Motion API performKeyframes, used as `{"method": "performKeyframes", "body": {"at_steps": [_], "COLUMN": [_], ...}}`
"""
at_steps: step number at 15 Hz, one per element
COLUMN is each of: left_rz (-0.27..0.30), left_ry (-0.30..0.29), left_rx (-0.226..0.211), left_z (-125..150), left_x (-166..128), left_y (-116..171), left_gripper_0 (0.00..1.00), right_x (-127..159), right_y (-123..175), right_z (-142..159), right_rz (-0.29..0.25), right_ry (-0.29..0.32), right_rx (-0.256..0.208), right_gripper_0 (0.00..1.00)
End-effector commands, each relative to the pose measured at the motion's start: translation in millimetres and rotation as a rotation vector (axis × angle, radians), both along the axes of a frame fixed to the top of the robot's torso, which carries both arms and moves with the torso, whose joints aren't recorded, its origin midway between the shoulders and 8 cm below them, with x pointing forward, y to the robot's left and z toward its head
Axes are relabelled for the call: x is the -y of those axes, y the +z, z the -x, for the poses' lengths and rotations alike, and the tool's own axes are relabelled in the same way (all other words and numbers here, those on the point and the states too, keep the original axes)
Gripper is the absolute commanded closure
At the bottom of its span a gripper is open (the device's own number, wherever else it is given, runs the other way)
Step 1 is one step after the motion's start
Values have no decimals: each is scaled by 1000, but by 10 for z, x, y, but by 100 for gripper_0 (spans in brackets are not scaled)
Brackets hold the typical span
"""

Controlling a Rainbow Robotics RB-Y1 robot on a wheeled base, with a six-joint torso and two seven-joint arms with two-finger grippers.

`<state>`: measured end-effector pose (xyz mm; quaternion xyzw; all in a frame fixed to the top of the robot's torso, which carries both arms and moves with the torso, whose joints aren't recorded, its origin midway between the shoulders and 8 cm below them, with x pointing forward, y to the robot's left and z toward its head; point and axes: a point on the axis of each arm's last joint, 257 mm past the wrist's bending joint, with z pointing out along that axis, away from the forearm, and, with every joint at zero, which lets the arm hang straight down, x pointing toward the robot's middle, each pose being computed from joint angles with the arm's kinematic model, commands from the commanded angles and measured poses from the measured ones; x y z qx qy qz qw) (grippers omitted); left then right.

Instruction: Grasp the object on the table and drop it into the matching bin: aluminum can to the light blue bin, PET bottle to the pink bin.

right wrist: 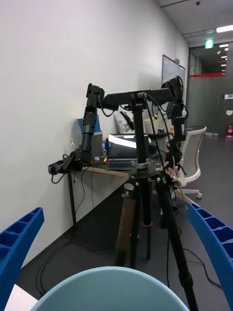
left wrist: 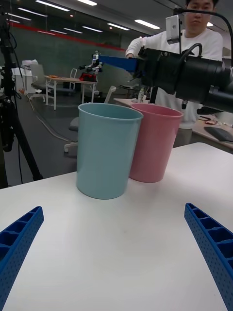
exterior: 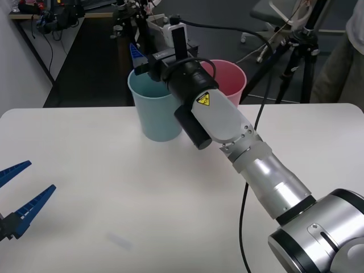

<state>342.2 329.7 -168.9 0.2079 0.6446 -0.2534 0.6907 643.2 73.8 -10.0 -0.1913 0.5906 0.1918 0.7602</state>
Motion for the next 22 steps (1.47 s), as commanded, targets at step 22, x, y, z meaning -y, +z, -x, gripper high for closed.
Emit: {"method": "performKeyframes", "body": {"at_steps": [22], "left_rz": [0], "left_ry": [0], "left_rx": [0], "left_z": [0], "left_x": [0], "left_y": [0], "left_gripper_0": [0], "right_x": [2714], "right_y": [-1071], "right_z": [2091], "right_rz": [167], "right_ry": [163], "right_rx": [8], "right_gripper_0": [0]}}
